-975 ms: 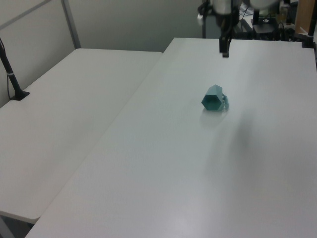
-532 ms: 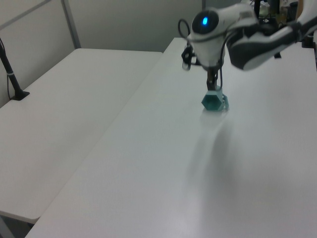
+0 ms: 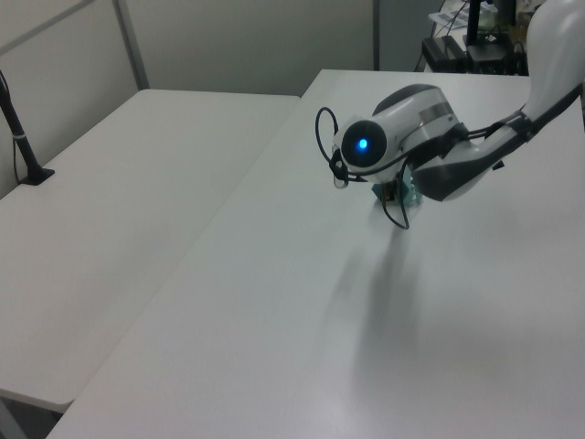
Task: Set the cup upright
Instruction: 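Lower the open gripper toward the base of the tipped teal cup, then close the gripper on the teal cup's base, then lift and rotate the held cup so its opening faces up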
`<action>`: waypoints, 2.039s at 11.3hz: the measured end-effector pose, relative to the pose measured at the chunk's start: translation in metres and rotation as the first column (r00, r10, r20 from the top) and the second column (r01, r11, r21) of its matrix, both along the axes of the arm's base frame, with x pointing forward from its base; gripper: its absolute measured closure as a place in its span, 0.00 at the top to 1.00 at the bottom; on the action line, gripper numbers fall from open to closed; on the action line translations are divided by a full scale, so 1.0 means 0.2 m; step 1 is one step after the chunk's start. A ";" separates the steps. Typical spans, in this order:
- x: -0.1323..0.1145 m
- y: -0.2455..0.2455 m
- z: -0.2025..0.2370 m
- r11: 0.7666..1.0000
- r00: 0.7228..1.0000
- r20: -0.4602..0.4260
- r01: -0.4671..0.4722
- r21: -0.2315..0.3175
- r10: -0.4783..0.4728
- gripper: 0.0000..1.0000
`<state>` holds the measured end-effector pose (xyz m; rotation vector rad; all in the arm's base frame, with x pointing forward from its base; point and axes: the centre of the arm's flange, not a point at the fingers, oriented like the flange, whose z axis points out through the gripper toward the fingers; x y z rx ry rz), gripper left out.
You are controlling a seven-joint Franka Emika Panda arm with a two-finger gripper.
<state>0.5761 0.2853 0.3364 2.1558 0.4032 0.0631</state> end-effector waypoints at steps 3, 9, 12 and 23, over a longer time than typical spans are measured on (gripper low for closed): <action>0.04 -0.08 -0.13 0.996 0.995 0.082 0.067 -0.052 -0.063 1.00; 0.13 -0.27 -0.12 0.986 0.976 0.164 0.153 -0.066 -0.141 0.96; 0.13 -0.27 -0.13 0.986 0.976 0.166 0.155 -0.066 -0.143 0.45; 0.12 -0.22 0.29 0.970 0.964 0.166 0.182 0.159 -0.208 0.05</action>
